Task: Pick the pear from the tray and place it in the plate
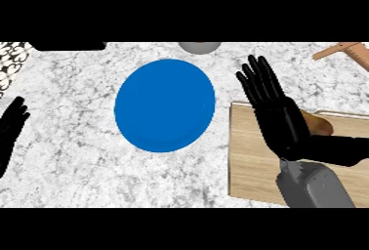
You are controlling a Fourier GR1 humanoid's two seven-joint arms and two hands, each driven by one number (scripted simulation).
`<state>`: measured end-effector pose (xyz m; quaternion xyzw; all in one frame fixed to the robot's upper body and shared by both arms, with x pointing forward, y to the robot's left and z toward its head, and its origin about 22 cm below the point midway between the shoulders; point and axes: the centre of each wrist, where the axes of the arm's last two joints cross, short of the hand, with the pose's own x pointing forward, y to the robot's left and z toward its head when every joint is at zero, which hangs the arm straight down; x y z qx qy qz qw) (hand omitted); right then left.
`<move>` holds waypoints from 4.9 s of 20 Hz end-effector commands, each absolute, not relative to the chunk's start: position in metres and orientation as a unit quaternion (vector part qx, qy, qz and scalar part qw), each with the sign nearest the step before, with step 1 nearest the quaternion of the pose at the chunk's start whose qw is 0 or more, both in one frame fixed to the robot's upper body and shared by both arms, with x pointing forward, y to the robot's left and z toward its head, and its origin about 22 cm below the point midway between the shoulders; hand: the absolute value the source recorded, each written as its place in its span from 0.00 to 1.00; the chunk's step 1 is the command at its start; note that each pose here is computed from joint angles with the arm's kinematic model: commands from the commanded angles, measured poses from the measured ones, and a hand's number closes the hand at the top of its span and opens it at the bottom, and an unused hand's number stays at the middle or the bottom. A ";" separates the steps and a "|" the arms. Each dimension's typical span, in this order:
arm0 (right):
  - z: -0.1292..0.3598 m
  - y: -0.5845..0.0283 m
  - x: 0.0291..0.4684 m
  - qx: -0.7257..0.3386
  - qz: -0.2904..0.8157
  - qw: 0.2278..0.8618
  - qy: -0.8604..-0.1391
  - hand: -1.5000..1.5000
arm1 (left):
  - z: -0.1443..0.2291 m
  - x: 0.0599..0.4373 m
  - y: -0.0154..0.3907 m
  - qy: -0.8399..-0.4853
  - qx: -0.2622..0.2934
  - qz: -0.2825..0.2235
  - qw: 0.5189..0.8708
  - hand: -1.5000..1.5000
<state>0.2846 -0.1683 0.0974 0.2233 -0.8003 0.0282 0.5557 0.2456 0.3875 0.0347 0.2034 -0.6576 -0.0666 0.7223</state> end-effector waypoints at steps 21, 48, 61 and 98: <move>0.089 -0.249 0.344 -0.301 0.386 0.656 -0.575 0.00 | -0.023 0.240 0.309 -0.685 0.069 -0.063 0.723 0.50; 0.133 -0.242 0.383 -0.398 0.606 0.670 -0.159 0.00 | -0.033 0.258 0.293 -0.691 0.061 -0.073 0.716 0.50; 0.077 -0.226 0.368 -0.393 0.614 0.673 -0.126 0.00 | -0.009 0.262 0.304 -0.689 0.068 -0.060 0.719 0.50; 0.065 -0.126 0.245 -0.480 0.266 0.682 -0.483 1.00 | -0.026 0.225 0.337 -0.666 0.108 -0.036 0.737 0.50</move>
